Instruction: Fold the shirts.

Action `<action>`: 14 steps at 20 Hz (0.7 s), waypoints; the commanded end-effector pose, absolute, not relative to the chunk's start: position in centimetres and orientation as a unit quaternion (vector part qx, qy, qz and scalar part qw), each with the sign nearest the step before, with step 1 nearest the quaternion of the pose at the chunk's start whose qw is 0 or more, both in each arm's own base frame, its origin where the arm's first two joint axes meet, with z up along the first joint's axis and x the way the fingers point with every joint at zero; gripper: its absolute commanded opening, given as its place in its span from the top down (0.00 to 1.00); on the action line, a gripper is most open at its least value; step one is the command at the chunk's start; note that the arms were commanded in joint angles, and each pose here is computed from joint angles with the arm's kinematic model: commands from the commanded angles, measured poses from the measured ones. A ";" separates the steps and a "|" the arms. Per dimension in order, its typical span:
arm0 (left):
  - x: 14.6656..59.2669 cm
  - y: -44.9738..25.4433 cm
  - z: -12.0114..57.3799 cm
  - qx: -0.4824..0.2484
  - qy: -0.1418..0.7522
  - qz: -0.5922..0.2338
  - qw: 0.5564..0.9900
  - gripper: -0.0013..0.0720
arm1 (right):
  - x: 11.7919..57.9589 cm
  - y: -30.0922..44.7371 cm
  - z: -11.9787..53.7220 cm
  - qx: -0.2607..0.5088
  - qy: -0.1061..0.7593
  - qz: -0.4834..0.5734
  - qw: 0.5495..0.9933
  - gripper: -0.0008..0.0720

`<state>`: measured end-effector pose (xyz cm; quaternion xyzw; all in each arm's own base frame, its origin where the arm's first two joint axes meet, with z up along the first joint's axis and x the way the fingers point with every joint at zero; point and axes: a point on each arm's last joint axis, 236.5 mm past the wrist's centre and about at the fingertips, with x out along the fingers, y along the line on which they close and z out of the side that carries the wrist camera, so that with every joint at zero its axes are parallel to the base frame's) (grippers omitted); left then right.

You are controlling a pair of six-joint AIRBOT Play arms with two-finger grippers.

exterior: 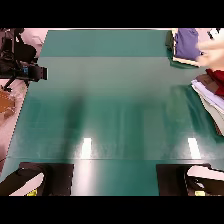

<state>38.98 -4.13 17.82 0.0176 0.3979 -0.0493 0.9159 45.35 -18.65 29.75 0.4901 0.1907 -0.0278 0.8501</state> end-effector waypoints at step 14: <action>37.7 -5.3 16.9 -0.016 0.428 -0.063 0.901 0.95 | 26.1 -30.6 19.6 0.580 0.266 -0.222 0.737 0.53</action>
